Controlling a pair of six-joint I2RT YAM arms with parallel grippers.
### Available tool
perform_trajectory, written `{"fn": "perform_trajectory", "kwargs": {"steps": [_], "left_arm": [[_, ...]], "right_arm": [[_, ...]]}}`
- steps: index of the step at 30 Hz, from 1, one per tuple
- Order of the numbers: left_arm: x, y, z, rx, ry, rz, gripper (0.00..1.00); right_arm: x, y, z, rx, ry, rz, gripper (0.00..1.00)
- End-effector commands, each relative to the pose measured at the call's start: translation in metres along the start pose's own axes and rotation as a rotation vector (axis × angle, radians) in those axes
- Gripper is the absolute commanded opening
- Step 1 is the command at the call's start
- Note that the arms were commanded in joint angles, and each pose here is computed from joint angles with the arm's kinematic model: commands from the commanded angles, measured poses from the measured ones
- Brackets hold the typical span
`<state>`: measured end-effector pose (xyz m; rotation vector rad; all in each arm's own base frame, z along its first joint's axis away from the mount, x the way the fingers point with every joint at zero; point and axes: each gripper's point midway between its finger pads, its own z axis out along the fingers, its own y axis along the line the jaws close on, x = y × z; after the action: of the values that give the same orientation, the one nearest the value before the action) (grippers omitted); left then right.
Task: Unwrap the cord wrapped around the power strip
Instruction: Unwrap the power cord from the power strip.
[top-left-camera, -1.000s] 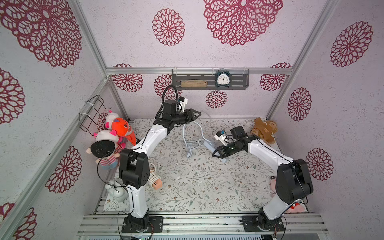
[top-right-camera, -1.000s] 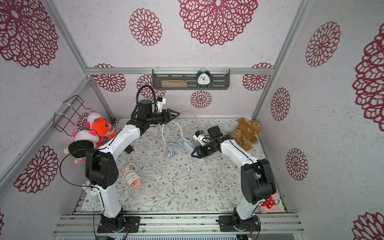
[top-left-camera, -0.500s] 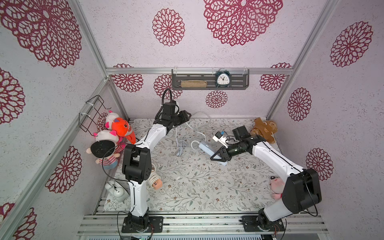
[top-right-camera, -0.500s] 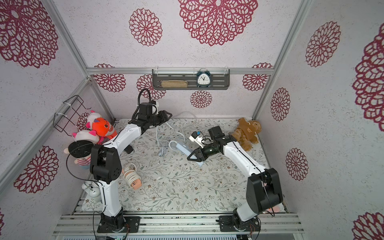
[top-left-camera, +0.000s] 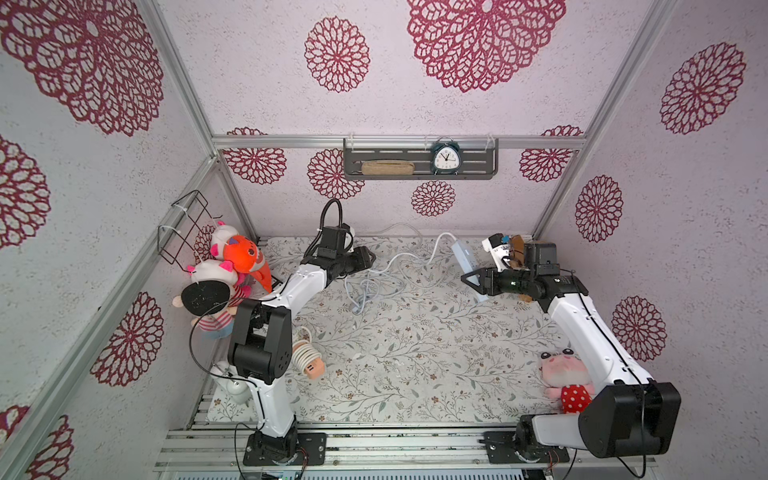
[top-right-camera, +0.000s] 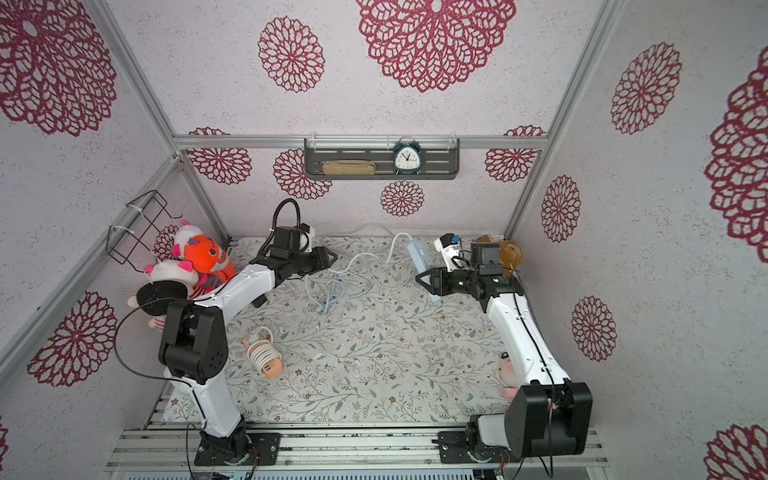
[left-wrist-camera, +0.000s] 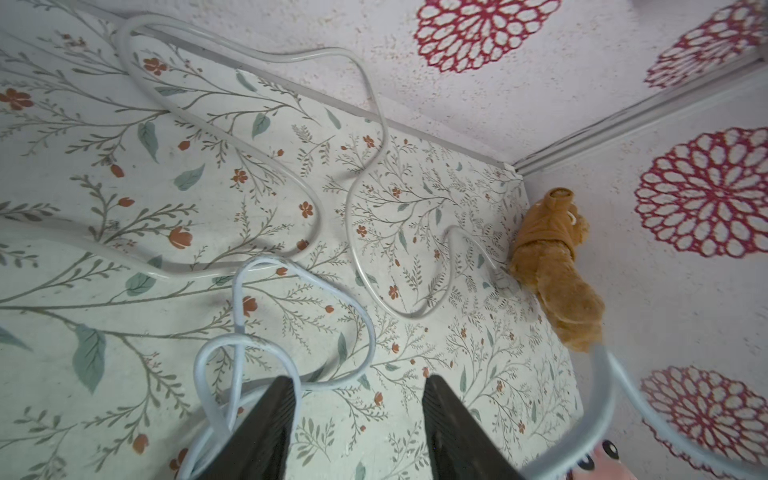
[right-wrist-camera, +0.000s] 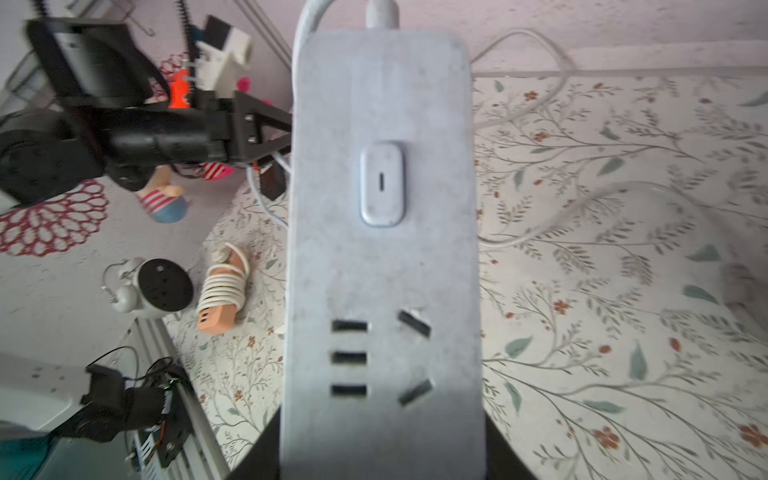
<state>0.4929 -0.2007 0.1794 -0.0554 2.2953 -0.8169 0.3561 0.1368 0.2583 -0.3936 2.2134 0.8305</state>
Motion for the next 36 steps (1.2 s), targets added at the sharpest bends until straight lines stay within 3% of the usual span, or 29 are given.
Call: {"fn": "perform_trajectory", "kwargs": {"steps": [1, 2, 3, 7, 11, 14, 17, 19, 21, 24, 27, 30, 32, 36], "left_arm": [[0.000, -0.025, -0.022, 0.087, -0.021, 0.096, 0.78], [-0.001, -0.028, -0.026, 0.086, -0.037, 0.124, 0.93], [-0.001, -0.029, -0.030, 0.060, -0.056, 0.155, 0.98], [-0.012, -0.028, -0.045, -0.083, -0.101, 0.255, 0.97], [-0.021, -0.037, -0.054, -0.112, -0.132, 0.294, 0.97], [-0.023, -0.046, -0.059, -0.145, -0.139, 0.416, 0.97], [-0.010, -0.069, -0.055, -0.050, -0.084, 0.529, 0.98], [0.005, -0.086, -0.047, 0.054, -0.022, 0.562, 0.91], [0.017, -0.106, -0.040, 0.175, 0.018, 0.555, 0.77], [0.028, -0.145, -0.032, 0.372, 0.020, 0.524, 0.70], [0.037, -0.180, -0.023, 0.513, 0.019, 0.504, 0.84], [0.038, -0.195, -0.006, 0.544, 0.002, 0.470, 0.98], [0.033, -0.200, 0.007, 0.551, -0.027, 0.417, 0.99], [0.033, -0.205, 0.036, 0.556, -0.045, 0.341, 0.88]], "right_arm": [[-0.013, -0.009, -0.005, 0.063, -0.028, 0.019, 0.00], [-0.011, -0.008, -0.004, 0.051, -0.024, 0.023, 0.00], [-0.011, -0.008, -0.003, 0.048, -0.023, 0.027, 0.00], [-0.006, -0.013, -0.002, 0.072, 0.003, 0.023, 0.00], [-0.006, -0.001, 0.000, -0.004, -0.003, 0.031, 0.00], [-0.005, 0.007, -0.001, -0.047, 0.004, 0.038, 0.00], [-0.010, 0.013, -0.003, -0.075, -0.008, 0.070, 0.00], [-0.016, 0.023, -0.006, -0.121, -0.026, 0.101, 0.00], [-0.021, 0.026, -0.008, -0.132, -0.040, 0.132, 0.00], [-0.022, 0.025, -0.010, -0.118, -0.049, 0.167, 0.00], [-0.021, 0.024, -0.009, -0.110, -0.057, 0.183, 0.00], [-0.021, 0.026, -0.010, -0.094, -0.072, 0.177, 0.00], [-0.022, 0.029, -0.008, -0.102, -0.077, 0.175, 0.00], [-0.024, 0.034, -0.004, -0.106, -0.084, 0.167, 0.00]]}}
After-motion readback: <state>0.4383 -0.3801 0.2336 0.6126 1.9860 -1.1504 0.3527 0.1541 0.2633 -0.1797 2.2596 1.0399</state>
